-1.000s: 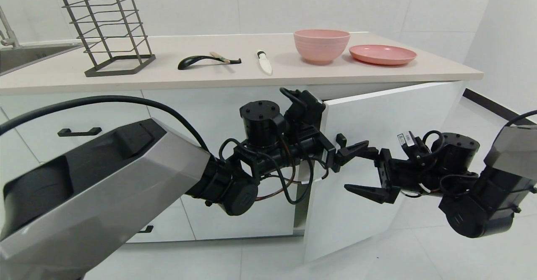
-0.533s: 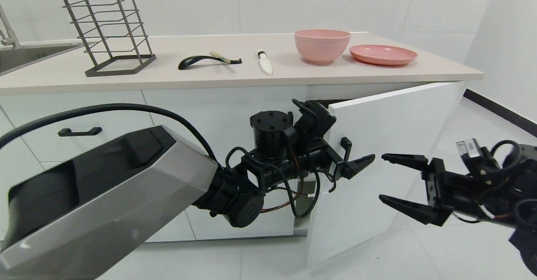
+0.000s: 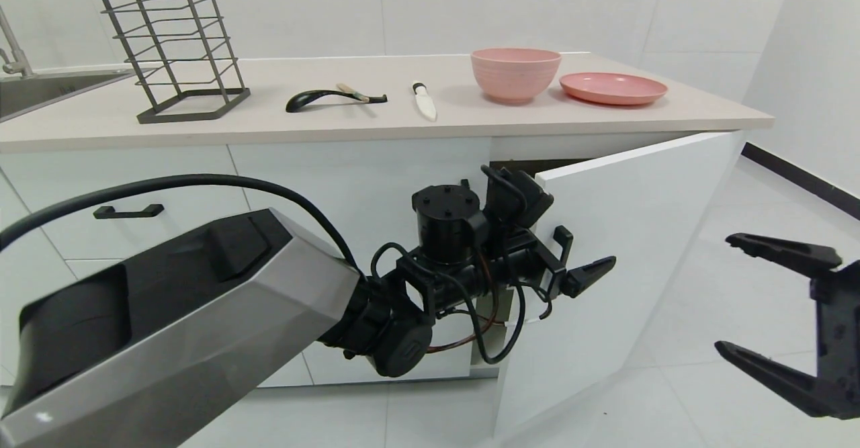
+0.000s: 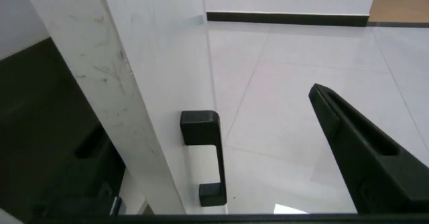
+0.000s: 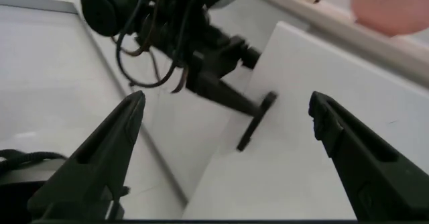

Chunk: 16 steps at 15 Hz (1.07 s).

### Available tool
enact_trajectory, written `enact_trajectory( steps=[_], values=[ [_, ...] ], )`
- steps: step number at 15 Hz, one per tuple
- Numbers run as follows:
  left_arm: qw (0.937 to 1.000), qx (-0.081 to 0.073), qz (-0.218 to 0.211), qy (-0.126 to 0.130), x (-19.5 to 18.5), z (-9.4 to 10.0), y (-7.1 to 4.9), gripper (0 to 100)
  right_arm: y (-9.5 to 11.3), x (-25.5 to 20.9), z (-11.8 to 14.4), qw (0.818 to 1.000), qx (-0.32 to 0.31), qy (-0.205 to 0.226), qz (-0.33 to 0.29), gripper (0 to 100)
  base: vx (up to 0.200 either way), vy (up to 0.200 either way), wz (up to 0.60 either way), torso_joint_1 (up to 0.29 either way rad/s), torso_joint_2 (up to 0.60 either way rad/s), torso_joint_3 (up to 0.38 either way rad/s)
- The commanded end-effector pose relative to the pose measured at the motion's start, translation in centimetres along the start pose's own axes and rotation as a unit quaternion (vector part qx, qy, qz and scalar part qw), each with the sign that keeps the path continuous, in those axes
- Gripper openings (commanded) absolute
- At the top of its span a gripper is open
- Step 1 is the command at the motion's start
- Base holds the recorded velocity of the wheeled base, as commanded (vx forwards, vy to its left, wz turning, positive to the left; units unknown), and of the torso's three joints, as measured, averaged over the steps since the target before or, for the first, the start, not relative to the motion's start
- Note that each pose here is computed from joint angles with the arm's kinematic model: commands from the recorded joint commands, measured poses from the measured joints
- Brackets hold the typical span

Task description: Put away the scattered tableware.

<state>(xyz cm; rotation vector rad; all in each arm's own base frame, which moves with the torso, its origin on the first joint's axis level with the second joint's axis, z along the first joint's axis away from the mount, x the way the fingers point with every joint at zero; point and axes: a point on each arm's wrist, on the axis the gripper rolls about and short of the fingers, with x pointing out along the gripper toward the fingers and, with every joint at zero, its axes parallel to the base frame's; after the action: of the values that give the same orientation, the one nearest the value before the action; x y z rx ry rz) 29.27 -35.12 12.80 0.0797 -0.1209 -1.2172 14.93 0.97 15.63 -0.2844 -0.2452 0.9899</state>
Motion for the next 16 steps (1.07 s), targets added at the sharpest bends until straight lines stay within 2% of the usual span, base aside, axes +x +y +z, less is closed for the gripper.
enact_trajectory(
  steps=[1,3,4,6,9,13,16],
  values=[
    [0.9999,0.001,-0.011,-0.004,0.3,0.2,-0.9,100,0.4,-0.9,2.3,0.998,-0.059,-0.025,-0.020,100,0.000,0.000,0.00,0.000,0.00,0.000],
    [0.9996,0.003,-0.026,-0.015,0.7,0.5,-2.2,100,0.8,-1.2,3.1,0.996,-0.076,-0.033,-0.023,100,0.000,0.000,0.00,0.000,0.00,0.000],
    [0.9991,-0.001,-0.041,-0.009,0.7,0.1,-3.4,100,1.1,-1.4,3.2,0.996,-0.079,-0.035,-0.023,100,0.000,0.000,0.00,0.000,0.00,0.000],
    [0.9984,-0.003,-0.057,-0.006,0.8,-0.1,-4.9,100,1.1,-1.6,3.6,0.995,-0.090,-0.037,-0.030,100,0.000,0.000,0.00,0.000,0.00,0.000],
    [0.9973,-0.004,-0.073,-0.009,1.2,0.1,-6.3,100,1.0,-1.7,4.9,0.990,-0.123,-0.054,-0.034,100,0.000,0.000,0.00,0.000,0.00,0.000],
    [0.9963,-0.005,-0.085,-0.009,1.5,-0.1,-7.2,100,1.2,-2.0,7.3,0.980,-0.179,-0.082,-0.040,100,0.000,0.000,0.00,0.000,0.00,0.000],
    [0.9948,-0.006,-0.102,-0.010,1.9,-0.1,-8.7,100,1.6,-2.4,8.6,0.972,-0.212,-0.094,-0.049,100,0.000,0.000,0.00,0.000,0.00,0.000]
  ],
)
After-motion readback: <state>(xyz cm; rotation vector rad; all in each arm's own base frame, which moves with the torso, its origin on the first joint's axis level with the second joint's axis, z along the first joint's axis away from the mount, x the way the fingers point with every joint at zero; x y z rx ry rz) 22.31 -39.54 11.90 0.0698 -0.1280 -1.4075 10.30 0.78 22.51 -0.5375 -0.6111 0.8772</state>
